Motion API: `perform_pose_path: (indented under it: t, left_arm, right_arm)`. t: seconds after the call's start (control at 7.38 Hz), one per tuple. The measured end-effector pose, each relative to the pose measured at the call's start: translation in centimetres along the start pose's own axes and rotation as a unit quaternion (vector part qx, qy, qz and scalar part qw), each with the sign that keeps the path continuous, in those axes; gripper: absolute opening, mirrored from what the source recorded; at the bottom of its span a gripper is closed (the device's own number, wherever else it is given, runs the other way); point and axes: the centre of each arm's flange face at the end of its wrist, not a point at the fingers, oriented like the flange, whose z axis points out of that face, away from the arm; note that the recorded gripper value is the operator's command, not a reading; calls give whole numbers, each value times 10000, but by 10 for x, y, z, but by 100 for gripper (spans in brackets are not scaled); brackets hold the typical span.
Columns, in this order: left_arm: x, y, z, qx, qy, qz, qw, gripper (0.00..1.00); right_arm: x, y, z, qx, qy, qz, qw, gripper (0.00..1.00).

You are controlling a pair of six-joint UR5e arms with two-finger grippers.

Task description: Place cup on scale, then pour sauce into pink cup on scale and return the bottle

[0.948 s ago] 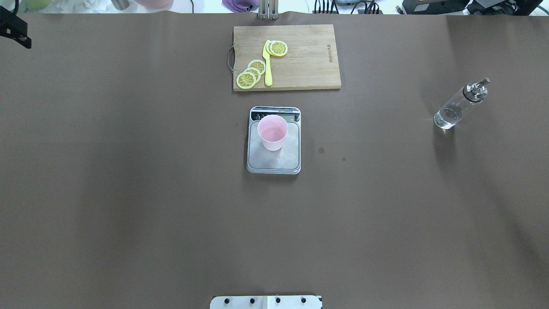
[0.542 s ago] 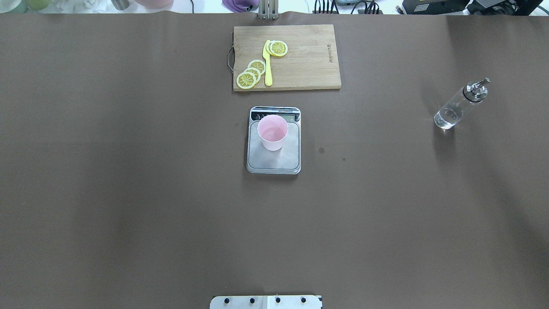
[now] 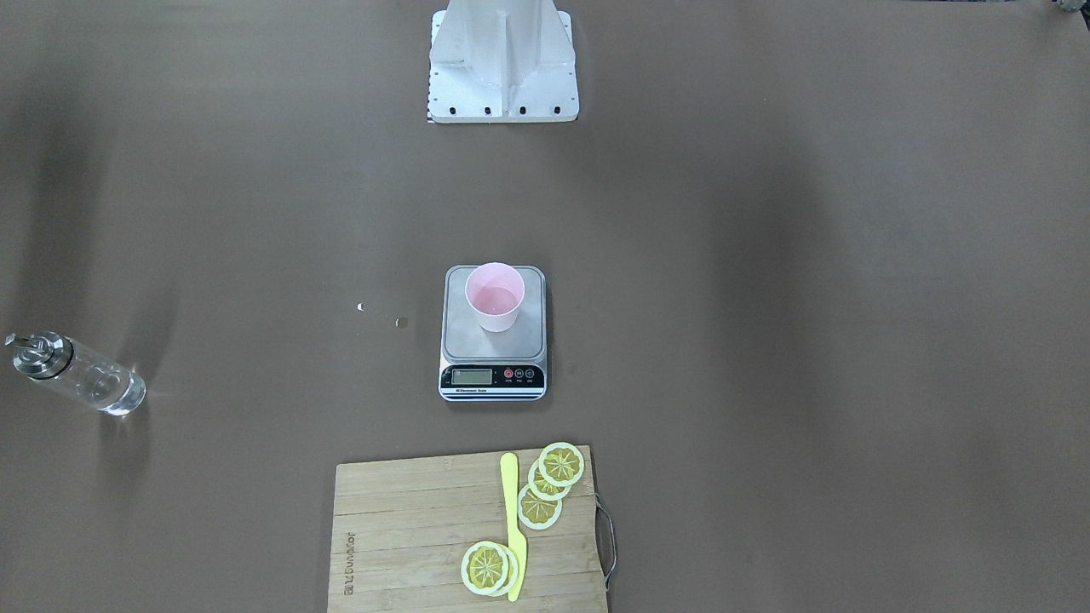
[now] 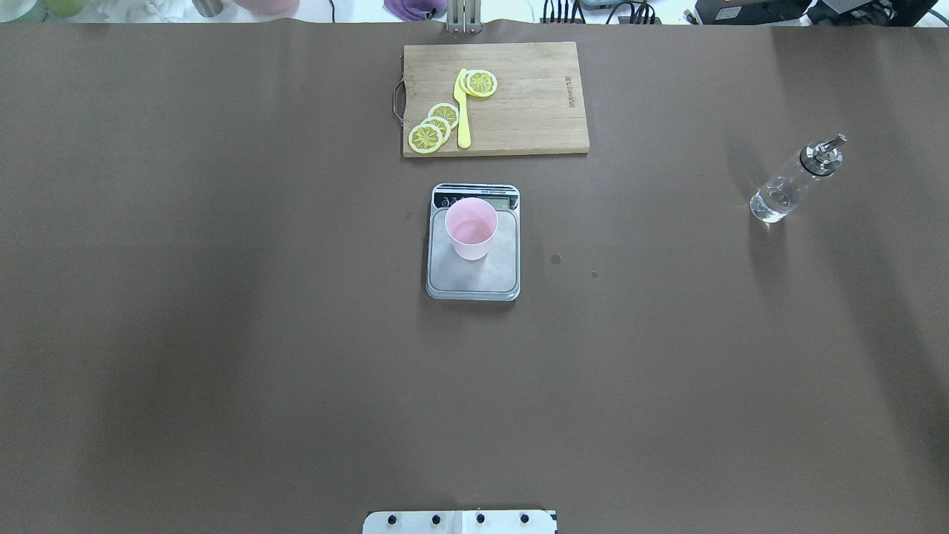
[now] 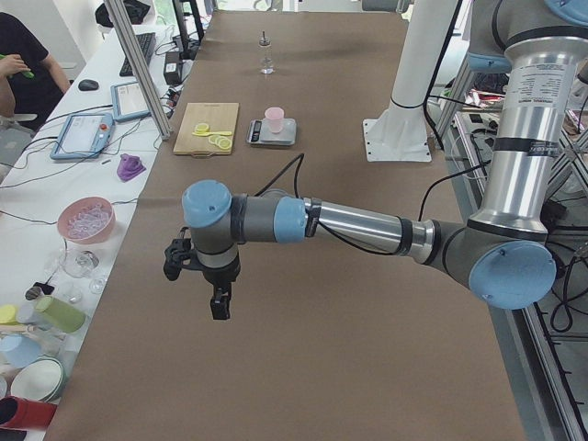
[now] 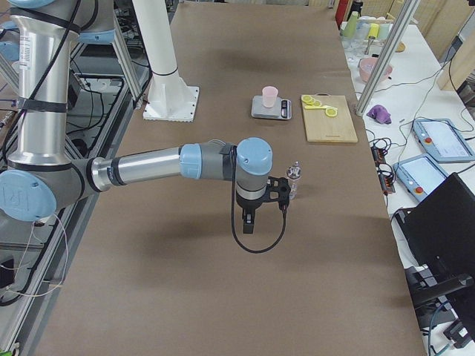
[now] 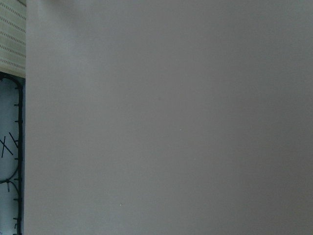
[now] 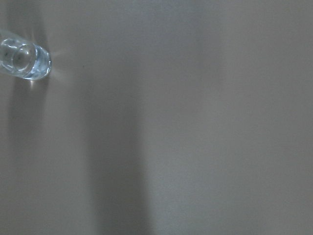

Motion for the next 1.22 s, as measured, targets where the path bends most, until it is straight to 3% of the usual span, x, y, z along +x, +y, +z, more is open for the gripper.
perform_pose_path:
  t: [0.27, 0.54, 0.95, 1.22]
  left_arm:
    - [-27, 21, 18, -19, 444, -188, 9988, 98]
    - [-40, 34, 27, 10, 486, -228, 9986, 98]
    - [-30, 23, 9, 179, 12, -94, 9998, 98]
    - [-28, 22, 5, 199, -73, -211, 9996, 98]
  right_arm:
    - [33, 13, 6, -22, -38, 46, 10000, 100]
    - [49, 23, 17, -120, -72, 183, 9997, 100]
    - [61, 21, 27, -210, -84, 306, 9993, 100]
    - [54, 6, 17, -64, -9, 205, 9998, 100]
